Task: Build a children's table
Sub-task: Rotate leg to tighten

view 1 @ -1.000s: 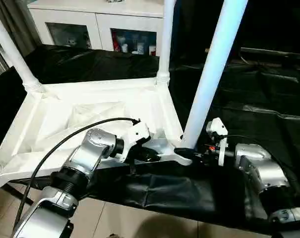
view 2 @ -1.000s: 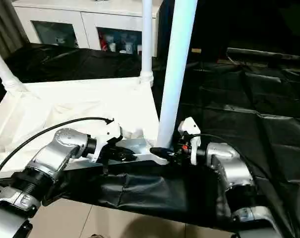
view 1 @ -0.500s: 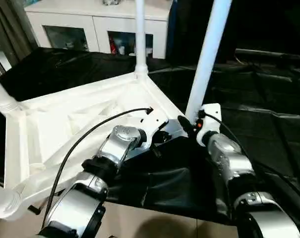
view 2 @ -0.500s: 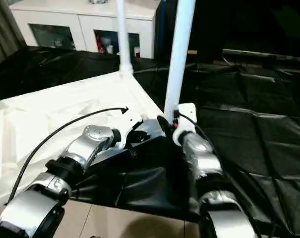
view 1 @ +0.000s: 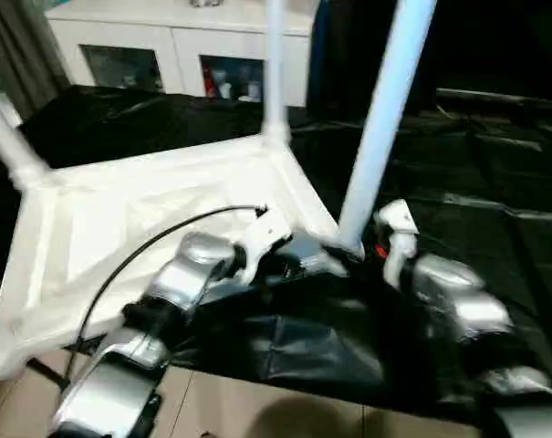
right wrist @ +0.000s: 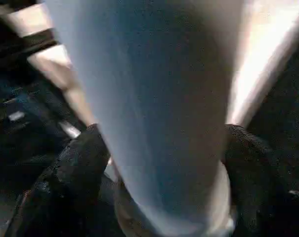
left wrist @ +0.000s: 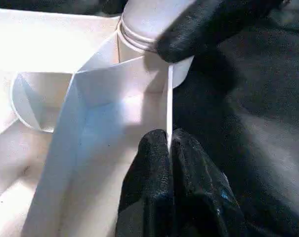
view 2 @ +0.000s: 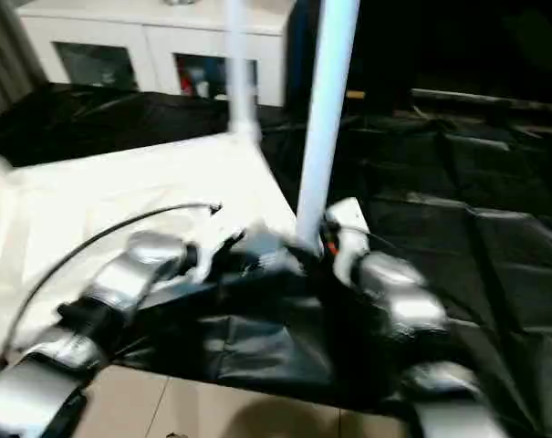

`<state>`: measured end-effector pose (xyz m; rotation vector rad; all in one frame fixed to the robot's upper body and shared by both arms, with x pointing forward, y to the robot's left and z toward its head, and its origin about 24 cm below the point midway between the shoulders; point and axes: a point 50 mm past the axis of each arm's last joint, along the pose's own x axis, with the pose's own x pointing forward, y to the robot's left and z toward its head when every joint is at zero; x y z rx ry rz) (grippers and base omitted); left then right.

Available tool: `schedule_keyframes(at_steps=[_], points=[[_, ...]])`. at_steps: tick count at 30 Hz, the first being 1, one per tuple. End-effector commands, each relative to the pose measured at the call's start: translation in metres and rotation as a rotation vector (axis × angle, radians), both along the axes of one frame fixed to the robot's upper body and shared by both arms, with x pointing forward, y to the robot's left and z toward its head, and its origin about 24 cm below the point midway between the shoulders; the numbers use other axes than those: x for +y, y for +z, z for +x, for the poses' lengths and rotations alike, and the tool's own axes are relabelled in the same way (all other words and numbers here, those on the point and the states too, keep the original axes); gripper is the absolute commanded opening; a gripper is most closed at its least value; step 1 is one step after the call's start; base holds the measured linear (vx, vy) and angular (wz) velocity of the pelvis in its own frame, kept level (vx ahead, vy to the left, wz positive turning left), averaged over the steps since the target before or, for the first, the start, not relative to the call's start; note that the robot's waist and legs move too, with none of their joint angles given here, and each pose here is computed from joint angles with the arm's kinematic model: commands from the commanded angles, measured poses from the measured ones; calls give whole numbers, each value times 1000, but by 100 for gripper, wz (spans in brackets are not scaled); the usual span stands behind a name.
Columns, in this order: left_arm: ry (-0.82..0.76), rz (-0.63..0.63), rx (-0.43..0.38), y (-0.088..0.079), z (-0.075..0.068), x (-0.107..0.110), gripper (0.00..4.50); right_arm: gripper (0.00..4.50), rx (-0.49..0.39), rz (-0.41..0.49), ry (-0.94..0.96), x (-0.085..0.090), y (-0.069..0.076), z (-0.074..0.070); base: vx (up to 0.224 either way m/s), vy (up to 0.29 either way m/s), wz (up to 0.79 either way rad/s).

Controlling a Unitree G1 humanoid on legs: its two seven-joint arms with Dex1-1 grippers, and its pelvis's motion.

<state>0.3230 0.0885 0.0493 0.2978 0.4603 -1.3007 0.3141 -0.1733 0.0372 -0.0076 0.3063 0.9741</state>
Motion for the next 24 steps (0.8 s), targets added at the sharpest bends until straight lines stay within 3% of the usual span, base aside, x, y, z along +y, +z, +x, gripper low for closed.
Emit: schedule_keyframes(at_steps=[1, 7, 9, 16, 21, 24], points=[[-79, -74, 8, 7, -6, -9, 0, 364, -1, -1, 74, 1, 2, -4, 0, 0, 0], [-120, -67, 40, 6, -14, -1, 0, 325, 20, -18, 159, -8, 5, -11, 0, 0, 0], [-121, -68, 41, 6, -14, -1, 0, 296, 22, -17, 161, -8, 5, -11, 0, 0, 0], [-66, -60, 5, 8, -10, -1, 0, 257, 40, 5, 121, 2, -1, -10, 0, 0, 0], [153, -65, -66, 11, 11, -14, 0, 254, 58, -94, -192, 7, -26, 0, 0, 0, 0], [220, -66, -81, 11, 18, -20, 0, 253, 86, -102, -306, 11, -33, 3, 0, 0, 0]])
